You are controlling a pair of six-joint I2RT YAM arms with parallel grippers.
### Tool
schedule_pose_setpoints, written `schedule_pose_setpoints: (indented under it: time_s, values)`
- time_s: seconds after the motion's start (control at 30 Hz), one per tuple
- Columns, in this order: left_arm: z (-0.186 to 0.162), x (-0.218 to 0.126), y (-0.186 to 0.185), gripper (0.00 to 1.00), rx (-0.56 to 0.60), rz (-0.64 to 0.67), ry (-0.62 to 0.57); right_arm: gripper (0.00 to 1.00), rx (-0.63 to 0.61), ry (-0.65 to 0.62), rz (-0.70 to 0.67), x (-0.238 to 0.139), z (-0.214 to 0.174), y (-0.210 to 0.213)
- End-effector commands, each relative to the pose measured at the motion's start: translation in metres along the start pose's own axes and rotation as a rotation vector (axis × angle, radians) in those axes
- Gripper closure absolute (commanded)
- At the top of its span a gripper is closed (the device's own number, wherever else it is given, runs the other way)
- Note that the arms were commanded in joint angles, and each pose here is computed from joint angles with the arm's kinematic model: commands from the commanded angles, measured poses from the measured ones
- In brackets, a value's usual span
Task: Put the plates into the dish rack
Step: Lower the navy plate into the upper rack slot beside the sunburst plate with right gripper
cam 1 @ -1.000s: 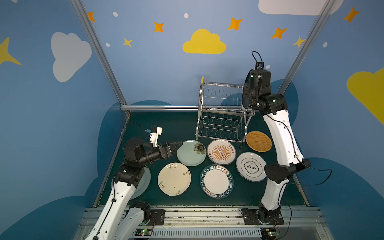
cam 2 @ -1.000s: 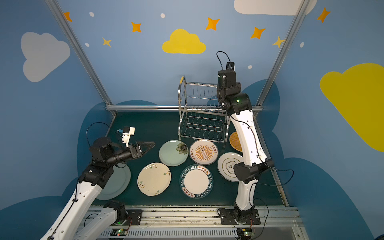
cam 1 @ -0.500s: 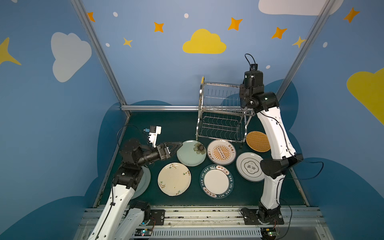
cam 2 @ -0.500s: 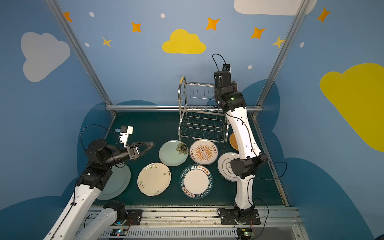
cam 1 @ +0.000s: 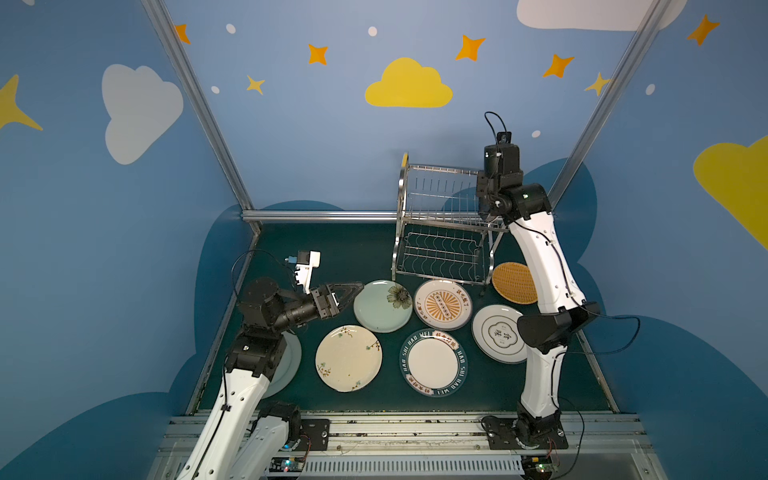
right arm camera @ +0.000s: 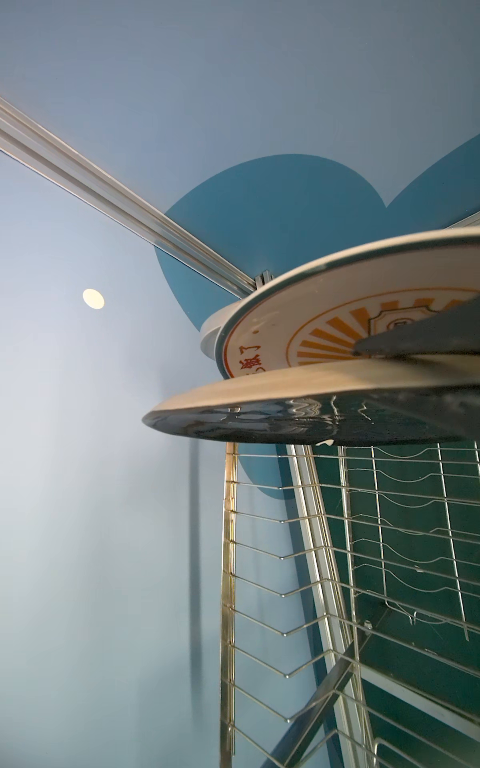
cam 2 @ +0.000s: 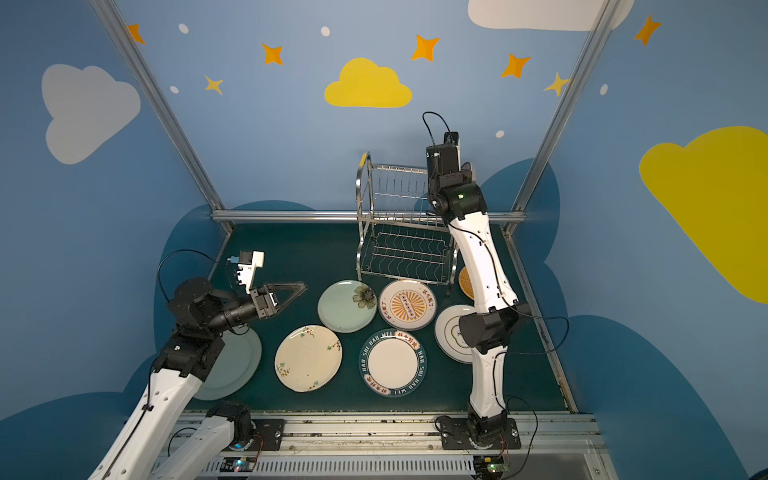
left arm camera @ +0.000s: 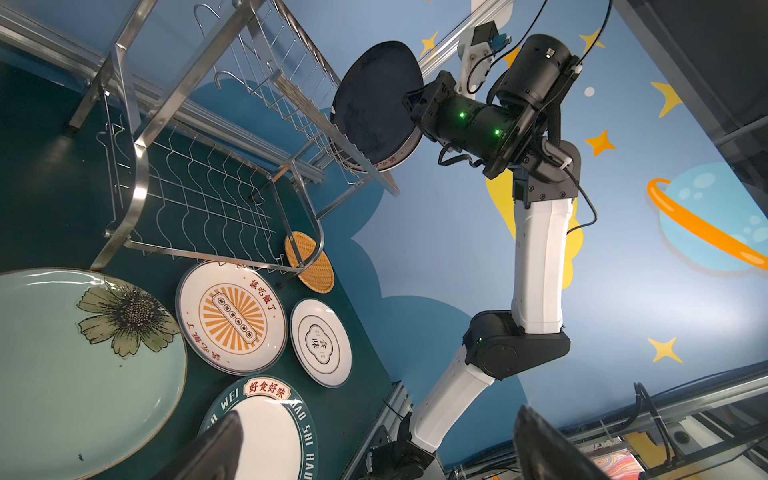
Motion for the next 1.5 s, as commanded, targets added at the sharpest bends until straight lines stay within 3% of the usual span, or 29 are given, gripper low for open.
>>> schedule_pose_setpoints:
  time_s: [0.0, 0.6, 0.97, 1.27, 1.47]
  values:
    - [0.001, 0.000, -0.001, 0.00, 0.014, -0.018, -0.007, 1.00, 0.124, -0.121, -0.007, -0.013, 0.031, -0.011]
    - [0.002, -0.002, -0.001, 0.00, 0.013, -0.025, -0.016, 1.00, 0.125, -0.038, 0.001, 0.004, 0.010, -0.003]
    - [0.002, -0.003, -0.002, 0.00, 0.012, -0.030, -0.019, 0.74, 0.129, -0.058, 0.015, -0.004, 0.018, -0.008]
    - [0.002, -0.003, -0.002, 0.00, 0.010, -0.029, -0.020, 0.68, 0.125, -0.066, 0.027, -0.010, 0.022, -0.011]
    - [0.002, -0.003, -0.002, 0.00, 0.010, -0.027, -0.022, 0.57, 0.140, -0.086, 0.033, -0.020, 0.029, -0.018]
Point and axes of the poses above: each gripper's point midway between its finger pads, its own x axis out along the fingers, its own y axis along the line the jaws close on, z = x × y, the point moved 7 cm from there along -x, back along the fingers, and after that the axes turned 4 degrees about x, right-handed, at the moved point
